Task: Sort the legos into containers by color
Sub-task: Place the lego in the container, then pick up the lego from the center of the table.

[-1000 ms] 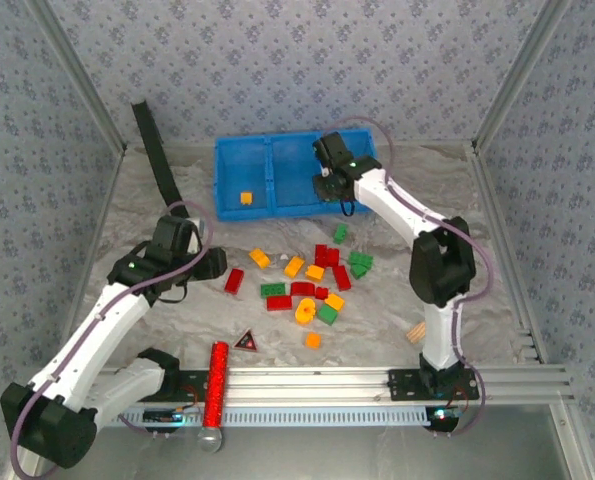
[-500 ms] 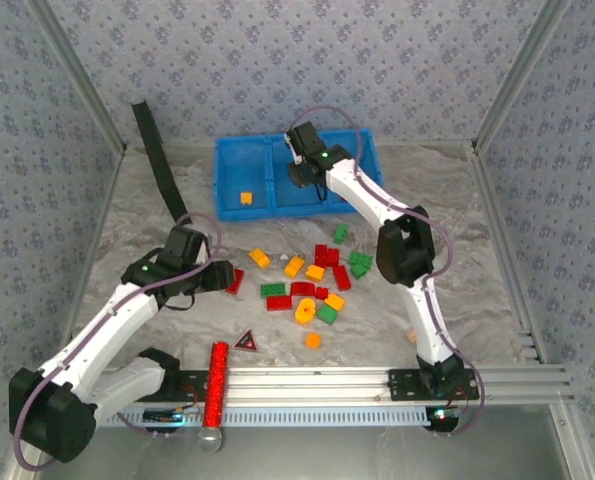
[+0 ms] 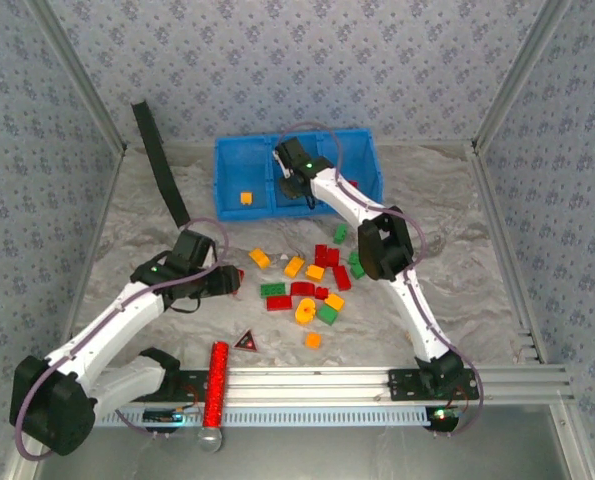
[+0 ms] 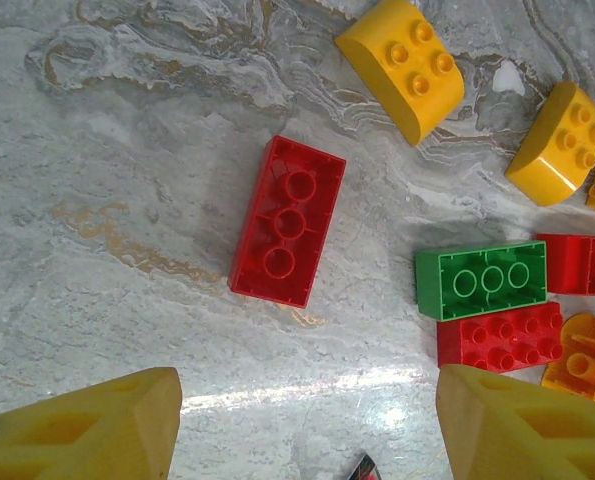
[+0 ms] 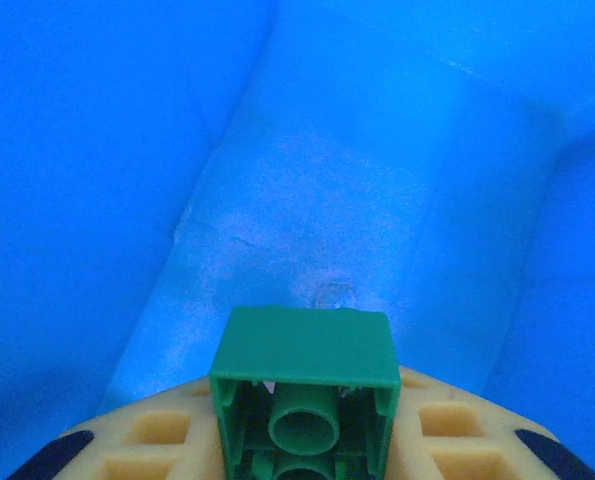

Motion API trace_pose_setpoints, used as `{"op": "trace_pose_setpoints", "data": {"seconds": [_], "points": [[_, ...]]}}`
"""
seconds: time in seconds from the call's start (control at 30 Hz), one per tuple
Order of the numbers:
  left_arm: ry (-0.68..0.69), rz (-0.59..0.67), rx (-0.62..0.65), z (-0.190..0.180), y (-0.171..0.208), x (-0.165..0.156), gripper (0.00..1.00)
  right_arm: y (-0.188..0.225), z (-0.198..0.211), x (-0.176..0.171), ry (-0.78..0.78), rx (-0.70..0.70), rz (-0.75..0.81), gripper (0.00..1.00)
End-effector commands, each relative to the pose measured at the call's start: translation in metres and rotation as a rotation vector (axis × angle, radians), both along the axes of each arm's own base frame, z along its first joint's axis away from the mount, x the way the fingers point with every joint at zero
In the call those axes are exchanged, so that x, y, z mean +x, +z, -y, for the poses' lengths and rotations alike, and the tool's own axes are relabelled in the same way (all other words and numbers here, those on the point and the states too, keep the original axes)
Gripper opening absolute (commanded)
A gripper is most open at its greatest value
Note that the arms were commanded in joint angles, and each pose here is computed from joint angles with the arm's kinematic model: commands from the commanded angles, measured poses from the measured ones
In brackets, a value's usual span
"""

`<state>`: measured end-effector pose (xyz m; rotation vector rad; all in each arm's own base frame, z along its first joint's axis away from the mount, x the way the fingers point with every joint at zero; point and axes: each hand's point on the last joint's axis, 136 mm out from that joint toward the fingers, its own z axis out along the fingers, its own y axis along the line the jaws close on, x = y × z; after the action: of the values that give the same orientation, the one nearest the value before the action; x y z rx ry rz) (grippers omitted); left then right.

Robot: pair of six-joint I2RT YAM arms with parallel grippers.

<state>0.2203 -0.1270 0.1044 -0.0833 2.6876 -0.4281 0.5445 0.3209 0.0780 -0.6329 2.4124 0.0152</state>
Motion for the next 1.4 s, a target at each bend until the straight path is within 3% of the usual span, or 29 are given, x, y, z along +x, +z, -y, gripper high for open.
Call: {"op": "trace_pose_setpoints", "data": {"seconds": [0.0, 0.33, 0.57, 0.7, 1.0, 1.13, 1.37], "points": [[0.005, 0.001, 0.008, 0.002, -0.004, 0.002, 0.69, 0.005, -0.003, 0.0, 0.016, 0.004, -0.003, 0.37], [0.093, 0.028, 0.028, 0.005, 0.01, 0.026, 0.71, 0.033, -0.005, -0.011, 0.05, 0.044, 0.004, 0.48], [0.146, 0.068, 0.001, 0.024, 0.038, 0.063, 0.71, 0.075, 0.002, -0.027, 0.06, 0.078, 0.041, 0.5], [0.181, 0.024, 0.016, 0.035, 0.032, 0.08, 0.7, 0.096, 0.014, -0.043, 0.051, 0.084, 0.063, 0.52], [0.255, -0.08, -0.051, 0.067, 0.0, 0.106, 0.66, 0.121, 0.058, -0.113, -0.038, 0.118, 0.074, 0.56], [0.283, -0.112, -0.057, 0.074, -0.009, 0.114, 0.66, 0.111, 0.081, -0.155, -0.089, 0.138, 0.023, 0.58], [0.312, -0.202, -0.075, 0.089, -0.034, 0.118, 0.66, 0.091, 0.128, -0.208, -0.204, 0.183, -0.058, 0.7]]}}
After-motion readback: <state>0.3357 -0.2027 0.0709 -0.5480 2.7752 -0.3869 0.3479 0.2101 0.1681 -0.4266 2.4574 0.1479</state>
